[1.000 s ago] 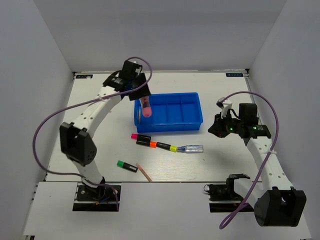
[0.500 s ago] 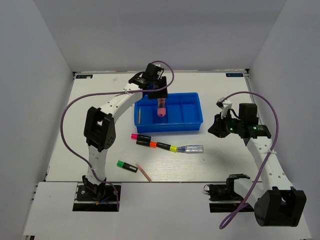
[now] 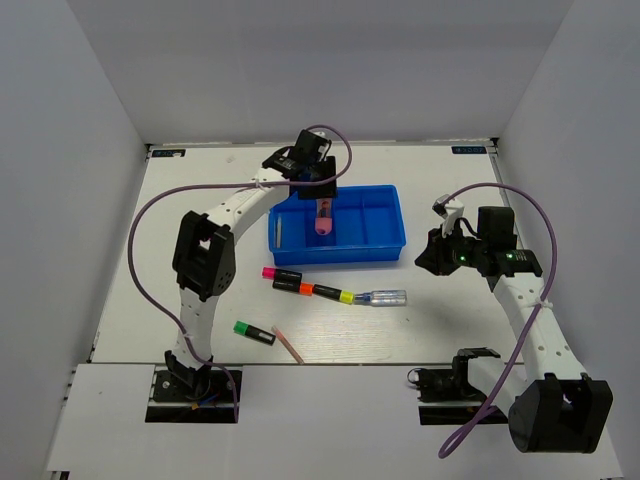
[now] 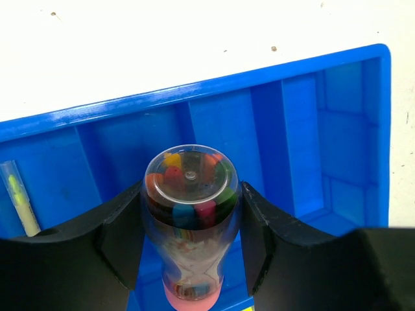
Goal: Sort the stationery into containers
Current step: Place the stationery in the storage box.
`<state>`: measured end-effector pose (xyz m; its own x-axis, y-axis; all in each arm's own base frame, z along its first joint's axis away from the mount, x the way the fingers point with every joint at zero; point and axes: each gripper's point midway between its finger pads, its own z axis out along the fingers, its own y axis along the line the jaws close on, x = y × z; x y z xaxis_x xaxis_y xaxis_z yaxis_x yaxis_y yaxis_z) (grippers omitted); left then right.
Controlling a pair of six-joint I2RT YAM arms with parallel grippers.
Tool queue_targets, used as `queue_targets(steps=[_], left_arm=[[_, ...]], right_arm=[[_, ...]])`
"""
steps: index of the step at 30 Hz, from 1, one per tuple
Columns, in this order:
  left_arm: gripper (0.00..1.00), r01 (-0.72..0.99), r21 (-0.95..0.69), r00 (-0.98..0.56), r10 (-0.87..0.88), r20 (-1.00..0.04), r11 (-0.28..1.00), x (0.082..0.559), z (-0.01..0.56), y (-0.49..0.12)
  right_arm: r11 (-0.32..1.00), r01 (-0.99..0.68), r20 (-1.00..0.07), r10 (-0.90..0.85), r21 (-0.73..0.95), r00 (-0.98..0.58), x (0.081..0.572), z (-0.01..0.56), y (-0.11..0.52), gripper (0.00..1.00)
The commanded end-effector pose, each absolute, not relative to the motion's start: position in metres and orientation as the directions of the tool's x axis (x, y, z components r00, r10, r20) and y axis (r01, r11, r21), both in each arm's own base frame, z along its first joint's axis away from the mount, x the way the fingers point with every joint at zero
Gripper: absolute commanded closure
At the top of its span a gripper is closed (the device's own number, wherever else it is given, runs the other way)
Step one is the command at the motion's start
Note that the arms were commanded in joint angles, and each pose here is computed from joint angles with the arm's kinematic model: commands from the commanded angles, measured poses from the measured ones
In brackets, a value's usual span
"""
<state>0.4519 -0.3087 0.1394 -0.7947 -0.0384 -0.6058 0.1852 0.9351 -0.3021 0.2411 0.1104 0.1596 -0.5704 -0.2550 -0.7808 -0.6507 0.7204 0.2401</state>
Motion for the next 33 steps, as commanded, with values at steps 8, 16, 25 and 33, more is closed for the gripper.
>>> queue_targets(steps=[8, 16, 25, 33], left_arm=[[1.0, 0.222, -0.297, -0.745, -0.034, -0.666, 0.929, 0.461, 0.165, -0.314], [0.95, 0.206, -0.278, -0.767, -0.022, -0.642, 0.938, 0.457, 0.146, -0.309], [0.57, 0.186, -0.24, -0.791, 0.0, -0.612, 0.953, 0.445, 0.123, -0.299], [0.31, 0.211, -0.232, -0.768, 0.014, -0.64, 0.95, 0.444, 0.138, -0.301]], right_arm=[[0.702, -0.675, -0.797, -0.263, 0.228, -0.543, 0.243, 0.167, 0.113, 0.72], [0.703, -0.675, -0.8, -0.262, 0.225, -0.54, 0.244, 0.168, 0.113, 0.67], [0.704, -0.674, -0.799, -0.263, 0.226, -0.542, 0.244, 0.168, 0.113, 0.62], [0.702, -0.676, -0.798, -0.264, 0.227, -0.542, 0.244, 0.168, 0.114, 0.61]])
